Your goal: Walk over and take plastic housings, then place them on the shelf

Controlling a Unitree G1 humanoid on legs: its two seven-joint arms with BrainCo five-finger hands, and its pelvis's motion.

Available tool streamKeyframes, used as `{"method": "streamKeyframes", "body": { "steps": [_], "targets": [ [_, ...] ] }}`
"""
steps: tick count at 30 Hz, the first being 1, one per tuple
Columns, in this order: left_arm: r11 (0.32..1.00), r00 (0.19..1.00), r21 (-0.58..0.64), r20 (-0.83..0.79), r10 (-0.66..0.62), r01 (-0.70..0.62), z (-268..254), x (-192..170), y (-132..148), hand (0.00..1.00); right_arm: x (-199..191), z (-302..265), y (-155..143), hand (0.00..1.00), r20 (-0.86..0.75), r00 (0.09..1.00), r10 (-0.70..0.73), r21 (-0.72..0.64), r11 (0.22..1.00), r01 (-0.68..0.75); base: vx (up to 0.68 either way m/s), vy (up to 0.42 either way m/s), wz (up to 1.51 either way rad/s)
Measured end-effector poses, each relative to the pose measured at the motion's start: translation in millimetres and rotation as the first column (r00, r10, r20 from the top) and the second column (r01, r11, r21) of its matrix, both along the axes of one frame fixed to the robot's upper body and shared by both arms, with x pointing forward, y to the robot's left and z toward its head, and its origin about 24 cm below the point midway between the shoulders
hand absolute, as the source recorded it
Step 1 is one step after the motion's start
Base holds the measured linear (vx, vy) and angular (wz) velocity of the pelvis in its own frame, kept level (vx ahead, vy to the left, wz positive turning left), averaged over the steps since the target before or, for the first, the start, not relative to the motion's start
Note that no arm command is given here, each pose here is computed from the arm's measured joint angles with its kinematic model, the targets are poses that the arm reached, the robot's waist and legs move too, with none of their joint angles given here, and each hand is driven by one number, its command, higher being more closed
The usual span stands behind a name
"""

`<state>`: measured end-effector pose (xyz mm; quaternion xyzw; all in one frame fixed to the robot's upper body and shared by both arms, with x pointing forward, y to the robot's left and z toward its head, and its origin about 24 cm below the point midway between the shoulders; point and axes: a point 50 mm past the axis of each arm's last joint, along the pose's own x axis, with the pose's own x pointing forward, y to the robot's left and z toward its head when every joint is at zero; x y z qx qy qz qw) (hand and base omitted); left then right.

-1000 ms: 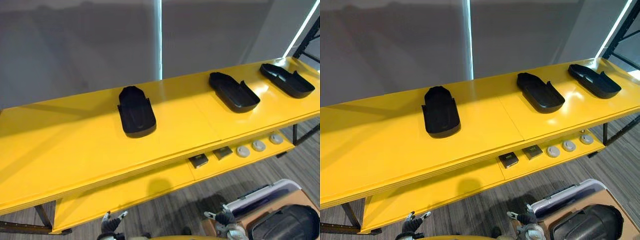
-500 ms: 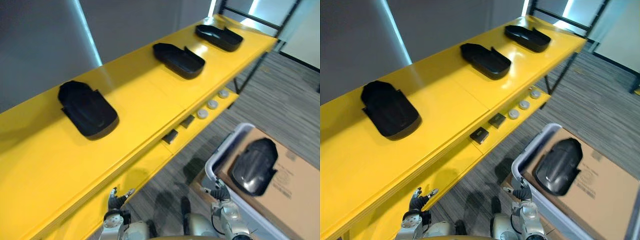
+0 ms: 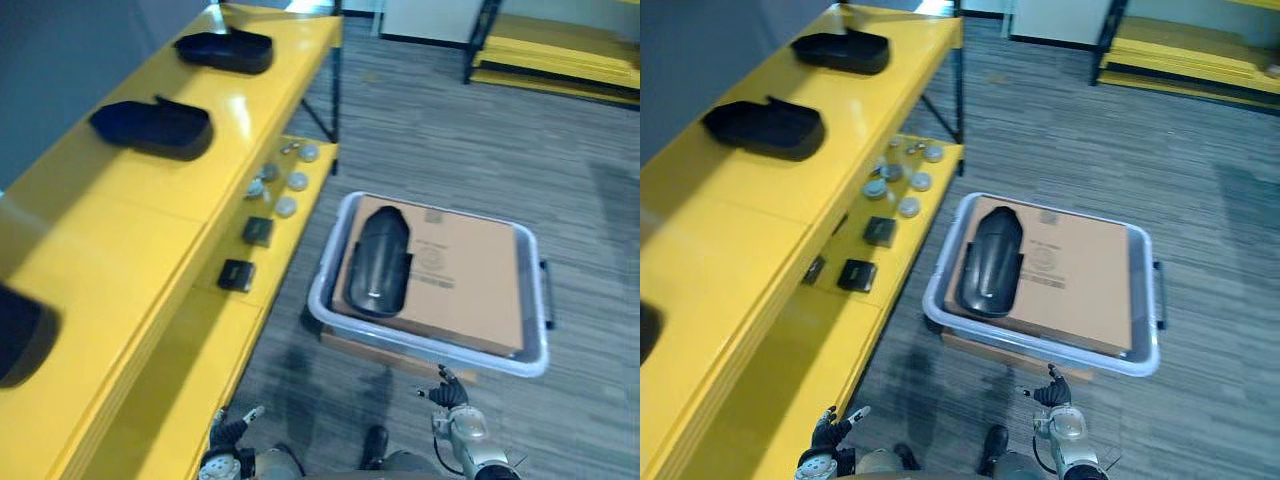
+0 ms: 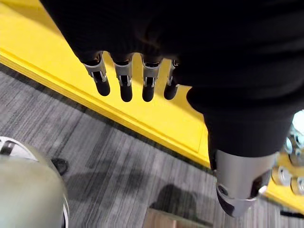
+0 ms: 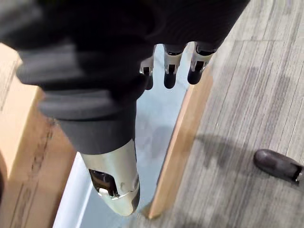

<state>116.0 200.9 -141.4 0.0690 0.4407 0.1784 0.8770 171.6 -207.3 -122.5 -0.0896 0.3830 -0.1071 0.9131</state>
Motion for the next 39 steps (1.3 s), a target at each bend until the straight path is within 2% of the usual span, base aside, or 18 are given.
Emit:
{"method": "streamKeyframes", "body": {
  "steps": [5, 8, 13, 18, 22, 25, 27, 32, 35, 39],
  "targets": [
    [0.998, 0.999, -0.041, 0.026, -0.045, 0.046, 0.8, 10.8, -20.6, 0.0, -3.0, 1.9, -15.0, 0.0, 0.005, 0.998, -0.057, -0.027, 0.998, 0.057, 0.07, -0.01, -0.83],
    [0.997, 0.998, -0.048, 0.032, -0.051, 0.052, 1.3, 12.9, -23.4, 0.0, -6.9, 0.4, -17.6, 0.0, 0.001, 0.995, -0.102, -0.012, 0.995, 0.102, 0.05, 0.158, -0.77],
    [0.999, 0.998, -0.009, 0.037, -0.051, 0.052, 4.1, 15.6, -7.6, 0.0, -24.3, -9.6, -4.9, 0.0, -0.042, 0.987, -0.157, 0.036, 0.987, 0.159, 0.07, 0.163, -0.24],
    [0.999, 0.999, 0.007, 0.022, -0.041, 0.041, 3.3, 10.0, -0.4, 0.0, -26.5, -8.9, -12.2, 0.0, -0.034, 0.972, -0.234, 0.049, 0.971, 0.236, 0.07, 0.1, -0.08],
    [0.999, 1.0, 0.026, 0.014, -0.028, 0.027, 3.5, 6.6, 7.1, 0.0, -28.1, -4.8, -24.8, 0.0, -0.003, 0.937, -0.35, 0.044, 0.936, 0.35, 0.04, 0.044, -0.03],
    [1.0, 1.0, 0.023, -0.005, -0.021, 0.021, 1.2, -0.9, 7.1, 0.0, -25.3, 9.0, -42.2, 0.0, 0.086, 0.899, -0.43, 0.023, 0.903, 0.43, 0.0, 0.009, -0.05],
    [1.0, 1.0, 0.019, -0.018, -0.013, 0.013, -0.2, -7.0, 6.2, 0.0, -22.3, 30.1, -60.5, 0.0, 0.205, 0.854, -0.478, -0.006, 0.872, 0.49, -0.03, 0.014, -0.05],
    [1.0, 0.999, 0.02, -0.041, -0.003, 0.004, -2.4, -17.0, 7.7, 0.0, -9.1, 72.3, -81.6, 0.0, 0.408, 0.786, -0.464, -0.078, 0.84, 0.537, -0.05, 0.004, -0.03],
    [1.0, 0.999, 0.02, -0.044, -0.004, 0.005, -2.6, -18.1, 7.8, 0.0, 10.6, 117.6, -85.0, 0.0, 0.587, 0.721, -0.369, -0.109, 0.846, 0.522, -0.1, 0.01, 0.0],
    [1.0, 0.999, 0.026, -0.038, -0.003, 0.004, -1.6, -19.8, 10.0, 0.0, 34.5, 158.9, -63.4, 0.0, 0.722, 0.666, -0.188, -0.148, 0.898, 0.413, -0.05, 0.002, 0.03]
  ]
}}
